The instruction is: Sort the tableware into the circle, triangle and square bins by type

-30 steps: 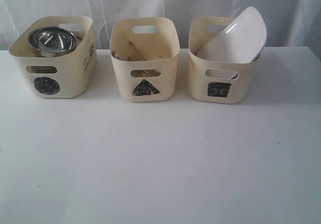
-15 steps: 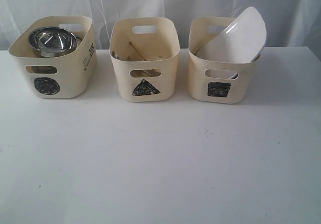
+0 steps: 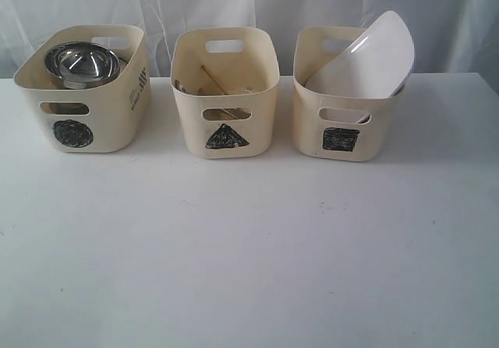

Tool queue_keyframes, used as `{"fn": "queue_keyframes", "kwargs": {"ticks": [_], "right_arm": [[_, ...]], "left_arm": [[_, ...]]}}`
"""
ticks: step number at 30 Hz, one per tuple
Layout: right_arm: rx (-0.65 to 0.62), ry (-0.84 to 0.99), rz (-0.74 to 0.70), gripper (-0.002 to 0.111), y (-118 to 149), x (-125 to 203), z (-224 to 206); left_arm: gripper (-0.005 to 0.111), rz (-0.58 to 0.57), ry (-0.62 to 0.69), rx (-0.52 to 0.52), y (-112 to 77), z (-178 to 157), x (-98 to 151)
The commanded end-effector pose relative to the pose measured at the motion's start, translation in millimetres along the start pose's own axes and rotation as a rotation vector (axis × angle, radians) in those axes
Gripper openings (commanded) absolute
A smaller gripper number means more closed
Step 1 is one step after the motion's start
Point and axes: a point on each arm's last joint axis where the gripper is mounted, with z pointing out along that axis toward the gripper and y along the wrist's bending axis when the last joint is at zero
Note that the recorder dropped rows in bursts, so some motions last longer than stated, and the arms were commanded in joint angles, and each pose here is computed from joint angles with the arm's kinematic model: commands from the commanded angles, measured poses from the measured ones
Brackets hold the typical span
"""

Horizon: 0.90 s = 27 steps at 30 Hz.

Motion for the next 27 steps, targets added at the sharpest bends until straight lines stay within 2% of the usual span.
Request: {"fn": "queue_keyframes", "kwargs": {"ticks": [1, 19, 27], "right_arm": [[-0.001, -0.007, 0.025, 0.000, 0.2, 0.1, -0.3], [0.001, -0.007, 0.021, 0.000, 0.1, 0.1, -0.3], [0.001, -0.007, 0.021, 0.000, 0.1, 0.1, -0.3]], "left_arm": [[0.000, -0.002, -0.004, -0.002, 0.0, 0.2, 0.7], [0.000, -0.002, -0.004, -0.002, 0.0, 0.2, 0.7], [0.000, 0.013, -0.009, 0.041, -2.4, 0.0, 0.5]]}}
